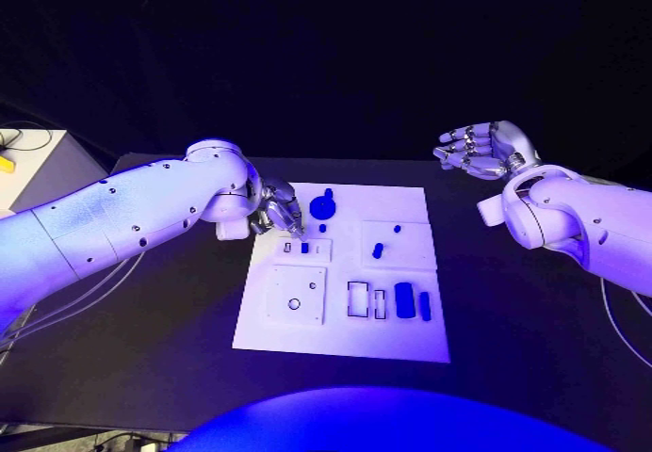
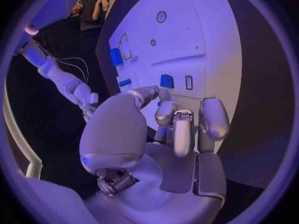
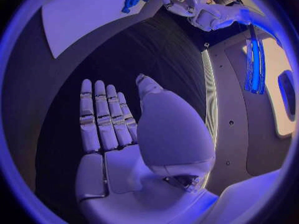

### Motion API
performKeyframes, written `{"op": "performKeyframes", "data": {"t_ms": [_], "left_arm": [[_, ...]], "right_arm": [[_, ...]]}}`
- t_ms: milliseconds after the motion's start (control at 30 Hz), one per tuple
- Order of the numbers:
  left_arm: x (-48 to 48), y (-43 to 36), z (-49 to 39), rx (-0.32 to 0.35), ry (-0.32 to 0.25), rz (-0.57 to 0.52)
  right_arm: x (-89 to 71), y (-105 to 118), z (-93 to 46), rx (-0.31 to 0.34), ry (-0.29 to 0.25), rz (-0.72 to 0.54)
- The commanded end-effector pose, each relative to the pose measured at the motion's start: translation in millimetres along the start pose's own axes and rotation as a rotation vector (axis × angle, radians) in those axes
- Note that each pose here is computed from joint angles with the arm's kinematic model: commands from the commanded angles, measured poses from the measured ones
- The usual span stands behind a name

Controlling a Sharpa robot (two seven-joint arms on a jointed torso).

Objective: Assemble the parts on the task board

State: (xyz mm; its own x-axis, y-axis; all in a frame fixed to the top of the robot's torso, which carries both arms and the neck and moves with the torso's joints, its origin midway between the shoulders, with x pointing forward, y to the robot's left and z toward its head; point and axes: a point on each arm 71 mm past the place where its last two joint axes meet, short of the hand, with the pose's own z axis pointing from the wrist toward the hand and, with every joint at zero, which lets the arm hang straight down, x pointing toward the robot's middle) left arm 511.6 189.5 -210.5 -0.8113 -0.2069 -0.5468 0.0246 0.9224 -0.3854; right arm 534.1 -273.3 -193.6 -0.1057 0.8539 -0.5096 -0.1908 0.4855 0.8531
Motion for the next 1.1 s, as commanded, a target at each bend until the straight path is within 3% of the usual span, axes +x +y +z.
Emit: {"op": "performKeyframes", "data": {"t_ms": [33, 800, 1100], "left_arm": [[0.7, -3.7, 0.4, 0.022, 0.001, -0.015], [9.7, -4.0, 8.6, 0.004, -0.026, 0.035], [8.8, -2.4, 10.3, -0.011, -0.064, 0.058]], "right_arm": [[2.0, 1.5, -0.1, -0.013, 0.015, 0.001], [3.7, 1.9, 0.3, -0.015, 0.018, 0.002], [3.7, 1.9, 0.2, -0.014, 0.018, 0.002]]}}
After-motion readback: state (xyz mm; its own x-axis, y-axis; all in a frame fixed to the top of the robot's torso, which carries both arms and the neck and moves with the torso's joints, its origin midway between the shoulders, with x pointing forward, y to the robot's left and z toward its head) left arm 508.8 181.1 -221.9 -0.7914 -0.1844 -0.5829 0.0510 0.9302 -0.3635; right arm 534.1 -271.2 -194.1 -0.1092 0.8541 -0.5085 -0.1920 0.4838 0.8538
